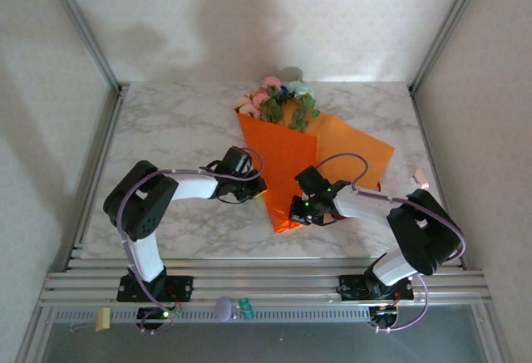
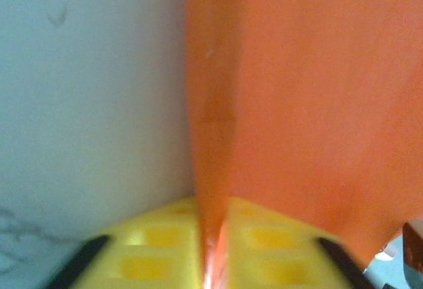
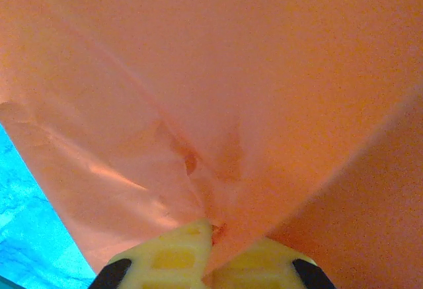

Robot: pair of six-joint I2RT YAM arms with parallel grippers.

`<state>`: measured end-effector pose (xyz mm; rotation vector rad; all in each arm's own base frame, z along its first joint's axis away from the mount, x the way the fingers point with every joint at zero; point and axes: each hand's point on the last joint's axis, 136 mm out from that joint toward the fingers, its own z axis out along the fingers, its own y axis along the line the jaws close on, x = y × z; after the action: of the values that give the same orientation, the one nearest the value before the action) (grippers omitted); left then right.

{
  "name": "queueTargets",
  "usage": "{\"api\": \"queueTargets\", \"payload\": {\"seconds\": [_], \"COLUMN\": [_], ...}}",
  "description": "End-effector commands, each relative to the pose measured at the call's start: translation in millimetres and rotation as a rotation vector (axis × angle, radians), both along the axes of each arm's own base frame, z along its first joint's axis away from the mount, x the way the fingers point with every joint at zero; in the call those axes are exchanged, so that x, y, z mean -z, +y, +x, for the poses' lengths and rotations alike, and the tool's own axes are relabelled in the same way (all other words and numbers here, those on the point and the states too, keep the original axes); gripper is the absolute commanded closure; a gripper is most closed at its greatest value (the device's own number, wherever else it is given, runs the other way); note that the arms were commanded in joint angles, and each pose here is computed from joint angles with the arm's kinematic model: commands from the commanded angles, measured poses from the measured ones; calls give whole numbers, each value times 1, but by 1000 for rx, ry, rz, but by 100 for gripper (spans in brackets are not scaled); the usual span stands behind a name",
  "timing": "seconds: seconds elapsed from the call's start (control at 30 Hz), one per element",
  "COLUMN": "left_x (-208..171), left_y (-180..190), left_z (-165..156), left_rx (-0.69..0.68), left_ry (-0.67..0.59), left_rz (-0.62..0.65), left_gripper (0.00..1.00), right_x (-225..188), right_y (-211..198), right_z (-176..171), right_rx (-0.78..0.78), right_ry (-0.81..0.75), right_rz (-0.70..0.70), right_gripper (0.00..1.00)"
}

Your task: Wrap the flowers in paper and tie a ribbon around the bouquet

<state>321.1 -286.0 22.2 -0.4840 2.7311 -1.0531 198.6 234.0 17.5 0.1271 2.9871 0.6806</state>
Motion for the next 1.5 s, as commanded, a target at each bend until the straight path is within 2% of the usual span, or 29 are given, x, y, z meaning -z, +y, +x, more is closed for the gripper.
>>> {"api": "queueTargets", "payload": {"seconds": [0.0,0.1,0.13,0.17,0.2,0.27,0.3,0.33,0.4,0.53,0.6,0.67,0.7,0.73,0.77,0.8,0.9,0.93,0.97,1.0,1.1,1.17,1.2,1.23,1.3,1.37,1.4,1.43,1.47], "left_x": [-1,-2,-2,-1,-1,-1,0,-2,-1,-3,-2,0,1,1,2,2,0,1,1,2,2,3,4,5,6,5,5,5,6], "left_y": [6,9,10,12,13,16,16,16,19,22,26,28,29,30,30,31,36,38,40,41,44,46,47,49,51,53,55,58,60], "left_z": [19,25,27,30,32,41,45,50,59,73,78,83,86,90,93,97,108,111,115,117,127,133,137,140,145,152,154,158,161], "left_rx": [-15,-22,-26,-30,-33,-46,-51,-53,-60,-74,-83,-89,-92,-94,-96,-101,-115,-122,-128,-129,-139,-148,-153,-157,-165,-177,-184,-193,-201], "left_ry": [-42,-49,-51,-54,-57,-63,-67,-75,-82,-97,-97,-97,-100,-104,-105,-109,-120,-120,-122,-123,-132,-133,-132,-131,-134,-142,-143,-144,-142], "left_rz": [15,18,22,30,34,34,31,29,31,28,38,46,47,46,45,44,44,45,47,45,38,37,37,39,36,31,32,35,40], "left_gripper": [100,100,96,79,73,70,72,79,99,100,74,70,71,79,93,100,98,83,75,75,98,95,82,78,98,100,96,77,66], "right_x": [18,17,17,17,17,17,18,17,18,18,17,17,17,17,17,17,16,16,16,16,16,17,16,16,16,16,16,16,16], "right_y": [-19,-19,-19,-18,-18,-17,-17,-17,-17,-17,-17,-17,-16,-16,-16,-16,-16,-16,-17,-17,-16,-17,-16,-16,-15,-15,-15,-15,-15], "right_z": [-16,-16,-16,-15,-15,-15,-16,-15,-15,-16,-15,-15,-15,-15,-14,-14,-14,-13,-14,-14,-13,-14,-13,-13,-13,-13,-12,-12,-12], "right_rx": [-4,-3,-4,-4,-5,-6,-6,-7,-9,-12,-11,-11,-11,-11,-13,-13,-17,-16,-15,-15,-15,-15,-17,-17,-18,-20,-20,-22,-23], "right_ry": [81,80,80,80,80,81,82,83,84,87,86,87,88,88,89,89,90,90,92,92,93,96,94,97,97,98,98,98,97], "right_rz": [-89,-88,-87,-84,-83,-81,-83,-82,-84,-84,-81,-81,-80,-80,-79,-80,-79,-78,-80,-80,-75,-76,-74,-74,-72,-72,-71,-71,-70], "right_gripper": [100,100,100,100,100,100,100,100,100,100,100,100,100,100,100,100,100,100,100,100,100,100,100,100,100,100,100,100,100]}}
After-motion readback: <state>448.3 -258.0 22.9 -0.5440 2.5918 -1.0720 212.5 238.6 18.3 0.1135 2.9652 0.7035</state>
